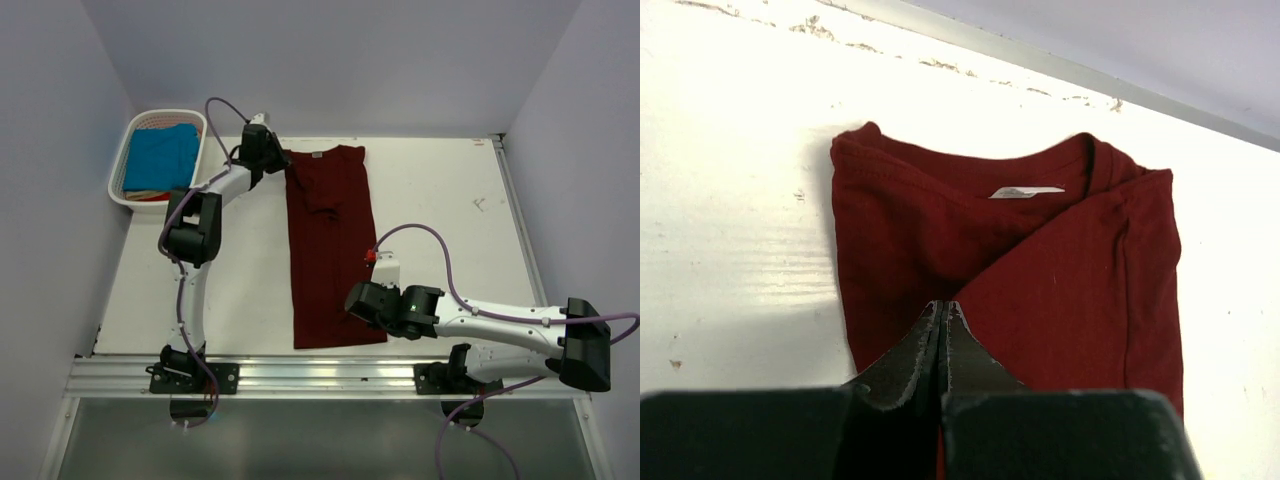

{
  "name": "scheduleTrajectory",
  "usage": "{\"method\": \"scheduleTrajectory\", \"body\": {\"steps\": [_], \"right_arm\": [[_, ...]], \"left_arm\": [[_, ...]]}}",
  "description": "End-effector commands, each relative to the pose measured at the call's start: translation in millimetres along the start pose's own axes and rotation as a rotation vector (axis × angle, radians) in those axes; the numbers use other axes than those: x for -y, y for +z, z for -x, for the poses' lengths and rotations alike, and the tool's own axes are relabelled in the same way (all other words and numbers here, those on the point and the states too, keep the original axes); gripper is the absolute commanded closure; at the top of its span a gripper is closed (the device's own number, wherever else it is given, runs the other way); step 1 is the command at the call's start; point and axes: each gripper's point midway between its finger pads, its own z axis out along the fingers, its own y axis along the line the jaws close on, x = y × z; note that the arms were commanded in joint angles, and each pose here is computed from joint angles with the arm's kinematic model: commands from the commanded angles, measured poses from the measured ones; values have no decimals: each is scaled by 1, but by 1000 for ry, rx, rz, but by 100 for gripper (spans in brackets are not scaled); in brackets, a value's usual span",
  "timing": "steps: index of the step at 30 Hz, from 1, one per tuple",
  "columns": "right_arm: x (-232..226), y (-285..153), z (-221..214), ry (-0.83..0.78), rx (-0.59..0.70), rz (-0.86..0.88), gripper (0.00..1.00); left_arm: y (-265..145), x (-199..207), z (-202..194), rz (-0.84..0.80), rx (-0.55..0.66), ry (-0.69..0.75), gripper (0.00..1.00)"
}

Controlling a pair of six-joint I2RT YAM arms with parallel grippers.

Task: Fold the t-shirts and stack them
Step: Rotate the tshirt 90 degrees

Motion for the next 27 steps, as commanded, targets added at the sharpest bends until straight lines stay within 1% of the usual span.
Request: {"method": "scheduleTrajectory", "body": {"steps": [1, 7, 11, 12, 14, 15, 17, 18, 19, 20, 21, 23, 24, 25, 27], "right_arm": [[-3, 2, 6, 25, 32, -2, 92], [-4, 4, 5, 22, 28, -4, 91], [-5, 4, 5, 21, 28, -1, 92], [-5, 4, 5, 18, 28, -4, 91], [-5, 4, 5, 16, 28, -7, 90], [-6, 5, 5, 16, 28, -7, 89], [-7, 5, 6, 14, 28, -6, 85], [-8, 5, 7, 9, 28, -6, 84], [-8, 5, 7, 9, 30, -7, 81], [-9, 6, 7, 9, 28, -7, 79], [-11, 6, 7, 13, 29, -2, 78], [-12, 6, 8, 17, 30, 3, 77], [-13, 6, 9, 20, 34, 5, 77], [-13, 5, 10, 28, 37, 6, 77], [-14, 5, 10, 34, 40, 13, 77]], "left_arm": [[-13, 21, 55, -34, 113, 43, 100], [1, 16, 56, -36, 94, 37, 100], [5, 16, 61, -49, 102, 37, 100], [7, 15, 58, -52, 93, 37, 93], [7, 14, 57, -59, 86, 36, 68], [6, 12, 54, -55, 79, 34, 47], [2, 10, 54, -43, 80, 33, 31], [-5, 7, 53, -25, 82, 32, 0], [-9, 7, 53, -16, 84, 32, 0], [-19, 10, 63, -5, 109, 30, 0], [-22, 4, 52, 12, 91, 25, 0], [-40, 15, 65, -12, 128, 27, 0], [-44, 12, 55, -8, 110, 19, 0], [-49, 20, 58, -40, 130, 21, 0], [-62, 28, 51, -93, 110, 12, 0]]}}
